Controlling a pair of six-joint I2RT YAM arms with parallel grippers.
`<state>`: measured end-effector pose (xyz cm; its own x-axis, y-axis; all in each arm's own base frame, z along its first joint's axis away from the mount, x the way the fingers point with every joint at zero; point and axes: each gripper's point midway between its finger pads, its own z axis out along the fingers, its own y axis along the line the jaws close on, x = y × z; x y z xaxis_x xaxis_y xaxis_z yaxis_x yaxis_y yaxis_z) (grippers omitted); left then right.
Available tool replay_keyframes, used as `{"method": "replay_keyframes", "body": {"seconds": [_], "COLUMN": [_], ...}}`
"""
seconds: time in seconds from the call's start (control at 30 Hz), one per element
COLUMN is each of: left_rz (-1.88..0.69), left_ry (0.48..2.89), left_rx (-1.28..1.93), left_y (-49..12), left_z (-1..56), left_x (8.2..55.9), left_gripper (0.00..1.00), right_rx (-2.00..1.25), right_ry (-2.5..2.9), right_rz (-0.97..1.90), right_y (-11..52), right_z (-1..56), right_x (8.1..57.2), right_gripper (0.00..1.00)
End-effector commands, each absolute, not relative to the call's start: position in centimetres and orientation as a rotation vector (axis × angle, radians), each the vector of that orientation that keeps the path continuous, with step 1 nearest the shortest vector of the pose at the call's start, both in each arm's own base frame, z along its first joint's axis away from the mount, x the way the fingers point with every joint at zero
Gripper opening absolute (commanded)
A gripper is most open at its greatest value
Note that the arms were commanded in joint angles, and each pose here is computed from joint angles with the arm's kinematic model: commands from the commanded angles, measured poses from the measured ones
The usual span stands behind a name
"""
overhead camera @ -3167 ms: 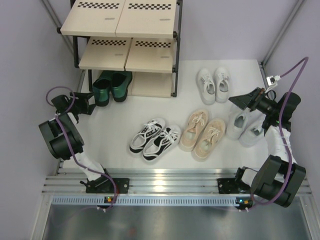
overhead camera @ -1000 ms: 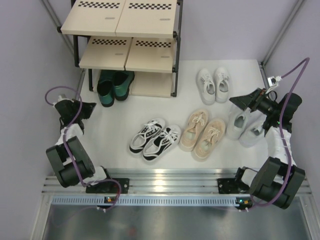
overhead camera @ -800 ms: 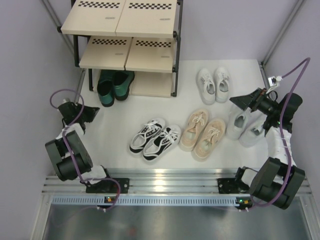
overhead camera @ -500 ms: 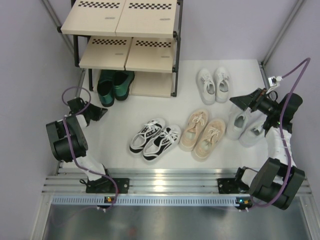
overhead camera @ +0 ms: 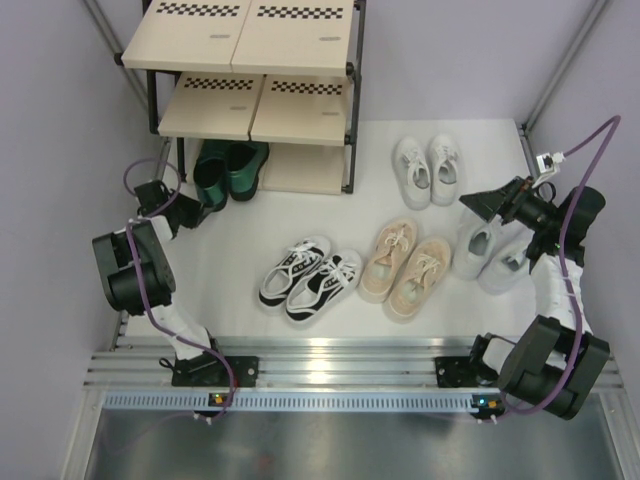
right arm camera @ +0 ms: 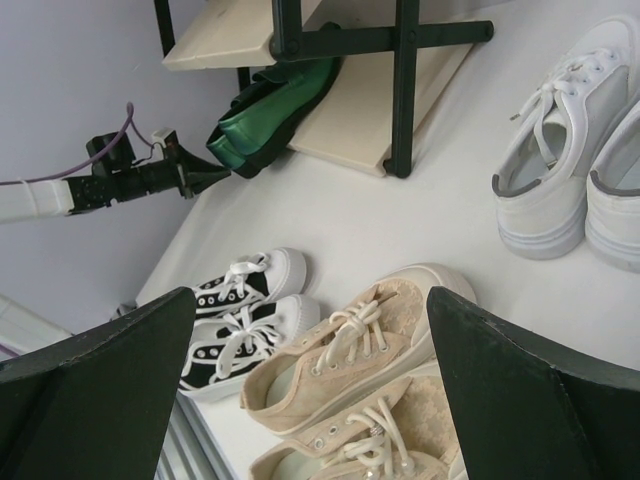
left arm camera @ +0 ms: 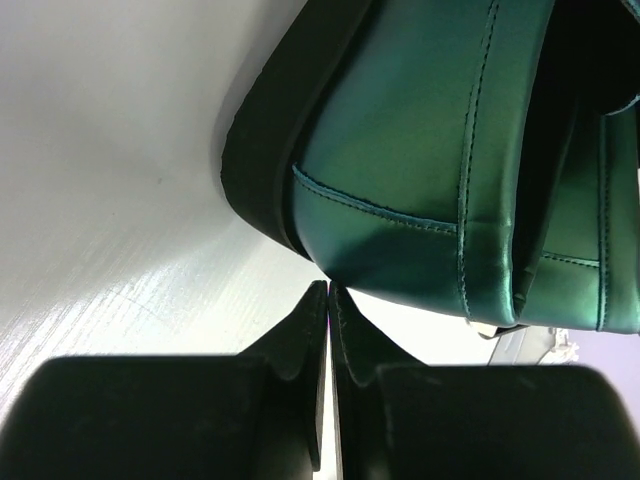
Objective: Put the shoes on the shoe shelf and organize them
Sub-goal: Place the shoe at the shoe shelf.
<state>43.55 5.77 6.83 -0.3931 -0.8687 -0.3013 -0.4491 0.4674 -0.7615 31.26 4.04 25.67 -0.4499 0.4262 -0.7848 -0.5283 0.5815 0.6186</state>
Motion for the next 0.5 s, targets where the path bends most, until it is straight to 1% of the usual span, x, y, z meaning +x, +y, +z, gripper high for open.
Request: {"method": "replay_keyframes", "body": {"seconds": [0.0,0.13,0.47], "left_rz": [-0.773,-0.787,-0.826], "left_ry": [1.913,1.893,1.876], "left_rx": [-0.952,-0.918,-0.879], "left_y": [6.8,6.8,5.8], "left_z": [11.2,12.6,14.0], "left_x": [46.8,47.5,48.8], "left_gripper": [0.09,0.09,0.09], "right_rx": [-0.128,-0.123,-0.121], "right_ry": [1.693,1.694,1.692], "right_rz": [1.038,1.036,1.03], "right_y": [3.4,3.3,3.1], "right_z": [26.2,26.1,26.2], "right_x": [31.3,31.4,31.4], "right_gripper": [0.99,0.99,0.99]}}
